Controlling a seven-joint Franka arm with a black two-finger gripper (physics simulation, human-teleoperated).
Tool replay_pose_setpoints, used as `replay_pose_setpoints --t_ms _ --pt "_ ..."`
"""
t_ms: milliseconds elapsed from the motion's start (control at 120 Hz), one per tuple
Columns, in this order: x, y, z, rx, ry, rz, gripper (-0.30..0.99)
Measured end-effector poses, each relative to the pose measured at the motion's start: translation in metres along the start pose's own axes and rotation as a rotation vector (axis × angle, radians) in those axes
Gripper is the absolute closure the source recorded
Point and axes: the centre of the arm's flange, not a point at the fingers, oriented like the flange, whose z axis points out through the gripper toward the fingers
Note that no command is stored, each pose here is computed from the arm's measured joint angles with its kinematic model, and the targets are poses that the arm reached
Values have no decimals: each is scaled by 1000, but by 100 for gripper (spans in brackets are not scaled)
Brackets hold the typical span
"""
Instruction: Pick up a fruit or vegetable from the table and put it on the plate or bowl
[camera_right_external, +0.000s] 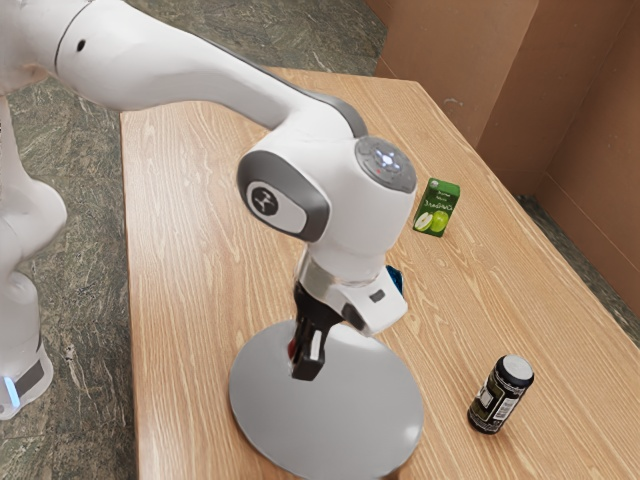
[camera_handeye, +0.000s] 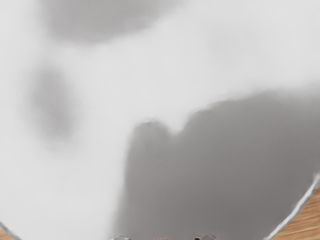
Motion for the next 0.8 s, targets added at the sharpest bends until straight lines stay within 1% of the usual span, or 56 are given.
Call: replay_pose_setpoints --t_ms 75,150,267,350,400,417,500,567,650,750,800 --pt "10 11 -4 -1 12 -1 56" --pt "17 18 0 1 8 -3 56" --pt "36 29 -10 4 33 -3 56" --pt "49 30 -12 10 42 -7 56" --pt "60 23 -11 14 43 -22 56" --pt "63 19 -10 15 41 -29 54" --pt "76 -4 -4 17 30 -62 30" --pt "80 -14 1 18 20 -74 19" --pt "80 -15 3 20 13 -67 10" --pt "79 -13 5 22 9 -55 5" --pt "84 -28 1 23 19 -68 4"
